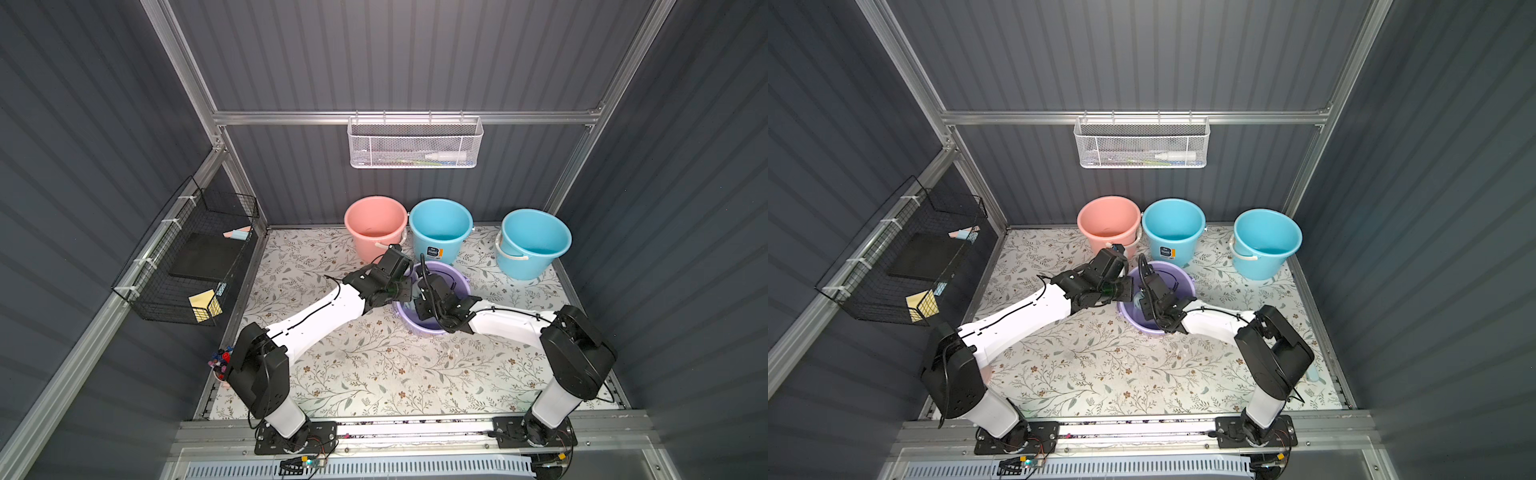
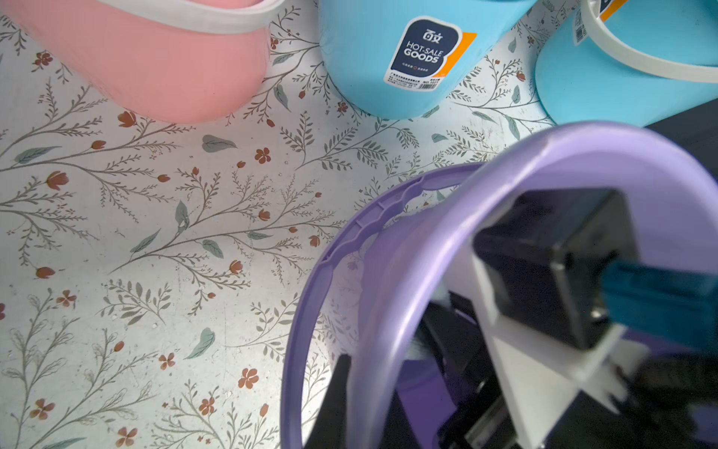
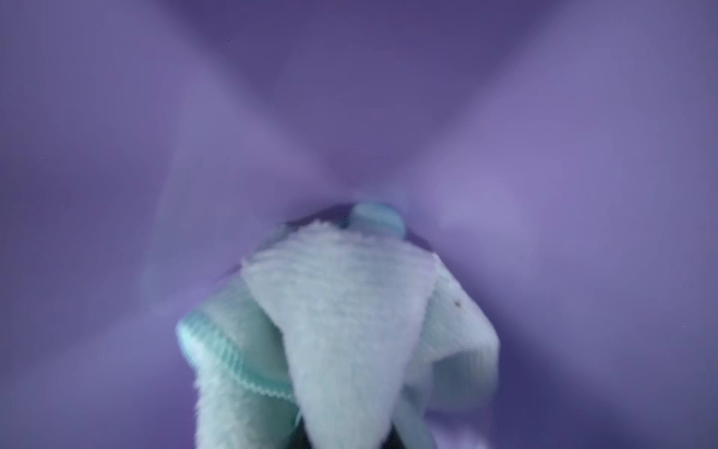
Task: Wipe the inside of the bucket with a cloth
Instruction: Wipe the dirt from the inside of the bucket.
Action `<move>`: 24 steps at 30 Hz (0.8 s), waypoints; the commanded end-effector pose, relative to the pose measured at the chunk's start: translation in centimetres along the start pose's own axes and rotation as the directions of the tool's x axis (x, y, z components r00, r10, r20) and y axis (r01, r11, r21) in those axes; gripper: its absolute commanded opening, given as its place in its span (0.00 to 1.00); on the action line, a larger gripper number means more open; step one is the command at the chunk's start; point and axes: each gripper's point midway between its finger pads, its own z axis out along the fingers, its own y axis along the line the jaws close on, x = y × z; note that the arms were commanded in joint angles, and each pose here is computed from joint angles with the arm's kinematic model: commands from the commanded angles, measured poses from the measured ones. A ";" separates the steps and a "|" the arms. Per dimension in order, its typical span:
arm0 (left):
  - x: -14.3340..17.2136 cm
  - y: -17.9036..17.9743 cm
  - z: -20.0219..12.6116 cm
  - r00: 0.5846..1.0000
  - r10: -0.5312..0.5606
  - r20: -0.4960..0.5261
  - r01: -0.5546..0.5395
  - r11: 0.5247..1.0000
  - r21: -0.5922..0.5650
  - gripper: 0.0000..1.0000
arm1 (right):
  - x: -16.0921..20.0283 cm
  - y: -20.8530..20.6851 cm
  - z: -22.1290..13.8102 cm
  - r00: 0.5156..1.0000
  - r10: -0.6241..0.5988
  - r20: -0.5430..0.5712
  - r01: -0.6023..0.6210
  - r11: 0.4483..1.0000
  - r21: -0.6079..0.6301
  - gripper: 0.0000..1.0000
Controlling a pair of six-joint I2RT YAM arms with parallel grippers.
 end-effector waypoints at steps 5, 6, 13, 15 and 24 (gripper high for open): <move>1.8 -0.3 -0.5 0.997 0.049 -0.066 -0.048 0.999 0.006 0.00 | 0.1 -5.5 -2.6 0.971 -0.207 -0.121 0.232 0.937 0.260 0.00; 1.7 -0.1 -0.6 0.997 0.050 -0.063 -0.050 0.999 -0.003 0.00 | 0.9 -5.7 -2.9 0.961 -0.223 -0.165 0.260 0.930 0.258 0.00; 1.3 0.4 -0.9 0.997 0.055 -0.055 -0.057 0.997 -0.042 0.00 | 7.0 -4.7 -5.1 0.837 -0.283 -0.469 0.349 0.935 0.057 0.00; 1.1 0.6 -1.0 0.997 0.053 -0.048 -0.056 0.997 -0.054 0.00 | 8.8 -4.0 -6.0 0.782 -0.290 -0.552 0.335 0.942 -0.020 0.00; 0.6 0.7 -1.7 0.998 0.052 -0.033 -0.054 0.997 -0.063 0.00 | 14.1 2.8 -9.8 0.590 -0.287 -0.755 -0.003 0.934 -0.357 0.00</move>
